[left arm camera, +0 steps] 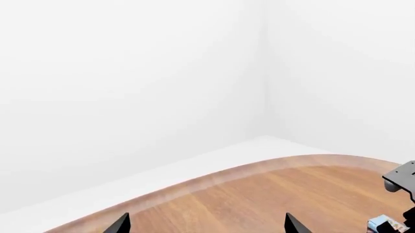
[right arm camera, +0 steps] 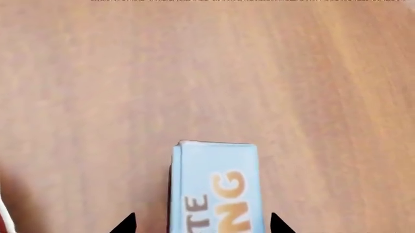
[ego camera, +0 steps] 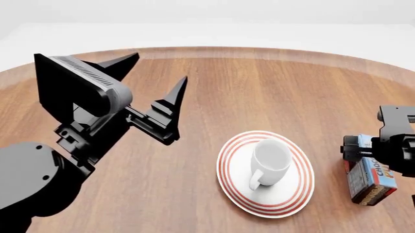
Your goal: Pick up the white mug and put it on the plate, and put the chocolate pudding to the right of the plate.
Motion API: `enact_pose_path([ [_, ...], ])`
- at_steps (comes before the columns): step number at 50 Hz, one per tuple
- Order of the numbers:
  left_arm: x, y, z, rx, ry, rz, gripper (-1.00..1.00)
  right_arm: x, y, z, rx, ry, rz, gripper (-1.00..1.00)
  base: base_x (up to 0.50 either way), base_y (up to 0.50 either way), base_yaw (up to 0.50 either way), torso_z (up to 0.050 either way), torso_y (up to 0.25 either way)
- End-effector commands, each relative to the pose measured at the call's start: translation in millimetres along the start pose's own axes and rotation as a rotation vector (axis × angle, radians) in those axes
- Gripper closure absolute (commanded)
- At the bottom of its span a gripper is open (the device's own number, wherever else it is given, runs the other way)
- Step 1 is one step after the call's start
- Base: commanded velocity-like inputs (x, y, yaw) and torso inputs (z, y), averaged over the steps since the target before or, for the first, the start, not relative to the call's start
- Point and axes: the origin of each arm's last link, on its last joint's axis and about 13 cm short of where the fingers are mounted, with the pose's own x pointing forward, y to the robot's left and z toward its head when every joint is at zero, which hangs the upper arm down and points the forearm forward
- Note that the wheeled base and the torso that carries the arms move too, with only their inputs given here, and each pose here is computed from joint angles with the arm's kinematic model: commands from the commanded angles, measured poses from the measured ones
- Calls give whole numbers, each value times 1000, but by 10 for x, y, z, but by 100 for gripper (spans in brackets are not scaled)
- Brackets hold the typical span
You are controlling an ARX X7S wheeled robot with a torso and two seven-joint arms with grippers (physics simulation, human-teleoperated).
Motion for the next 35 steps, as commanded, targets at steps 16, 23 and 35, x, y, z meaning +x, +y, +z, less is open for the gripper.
enact_pose_path([
  [16,-5,-12,48,6,-10,-7,-100,-473,-234,342,-21,-94,-66,-100,0,0,0,0,0],
  [23,-9,-10,60,8,-13,-6,-100,-625,-256,418,-38,-126,-66,-100,0,0,0,0,0],
  [35,-16,-4,63,9,-14,-2,-100,-911,-184,505,-104,-218,6,-100,0,0,0,0,0],
])
